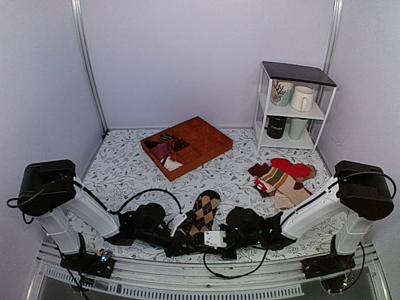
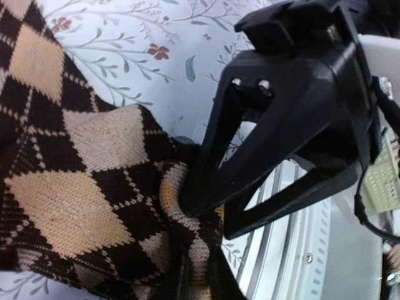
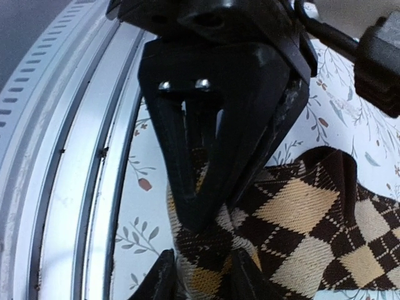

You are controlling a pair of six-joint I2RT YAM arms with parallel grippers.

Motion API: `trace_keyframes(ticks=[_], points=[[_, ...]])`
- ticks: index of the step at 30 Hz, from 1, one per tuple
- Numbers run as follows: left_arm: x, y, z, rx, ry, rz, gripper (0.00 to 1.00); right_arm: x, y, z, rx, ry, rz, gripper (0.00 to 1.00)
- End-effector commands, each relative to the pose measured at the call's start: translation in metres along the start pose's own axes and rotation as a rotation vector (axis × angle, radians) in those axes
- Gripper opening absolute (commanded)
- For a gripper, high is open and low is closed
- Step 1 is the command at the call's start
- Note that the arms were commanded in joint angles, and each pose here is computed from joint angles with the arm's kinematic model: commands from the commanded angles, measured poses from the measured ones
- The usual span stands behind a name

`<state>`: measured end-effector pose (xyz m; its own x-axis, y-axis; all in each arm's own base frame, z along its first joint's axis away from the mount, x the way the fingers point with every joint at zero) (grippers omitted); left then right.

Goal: Roll the socks
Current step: Roll a pair of socks at the center of the board.

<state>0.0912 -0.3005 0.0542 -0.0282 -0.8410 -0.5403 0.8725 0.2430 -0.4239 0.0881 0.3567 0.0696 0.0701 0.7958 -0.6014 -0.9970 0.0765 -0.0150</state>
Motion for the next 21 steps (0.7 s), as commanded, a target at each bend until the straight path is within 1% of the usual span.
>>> trace_keyframes(ticks=[1, 4, 6, 9, 15, 19, 21], points=[[-0.007, 0.015, -0.061, -0.089, 0.262, 0.082, 0.16, 0.015, 0.001, -0.035, 0.092, 0.209, -0.019, 0.22], [-0.012, 0.016, -0.055, -0.053, 0.241, 0.116, 0.32, 0.015, 0.004, -0.044, 0.179, 0.268, -0.011, 0.13], [-0.019, 0.017, -0.048, -0.020, 0.216, 0.160, 0.38, 0.014, 0.008, -0.047, 0.236, 0.300, 0.019, 0.10], [-0.035, 0.019, -0.033, 0.035, 0.152, 0.257, 0.44, 0.013, 0.014, -0.051, 0.331, 0.339, 0.067, 0.08], [-0.070, 0.009, -0.010, 0.164, -0.036, 0.404, 0.46, 0.020, 0.013, -0.055, 0.560, 0.462, 0.170, 0.08], [-0.084, -0.008, 0.002, 0.269, -0.162, 0.443, 0.47, 0.026, 0.002, -0.055, 0.763, 0.567, 0.226, 0.08], [-0.088, -0.017, 0.006, 0.320, -0.213, 0.447, 0.47, 0.026, -0.002, -0.056, 0.844, 0.595, 0.249, 0.08]])
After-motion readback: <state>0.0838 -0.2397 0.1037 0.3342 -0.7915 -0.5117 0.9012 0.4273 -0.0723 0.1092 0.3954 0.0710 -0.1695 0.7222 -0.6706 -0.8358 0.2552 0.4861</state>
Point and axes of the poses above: each gripper's point midway between its finger pads, its own x axis out along the fingers, its own y axis along the line the jaws close on, z = x × y, the point moved 7 cm from there along -x, back along the fingers, and after that the axes turned 13 degrees about x, right-handed, at the moved point
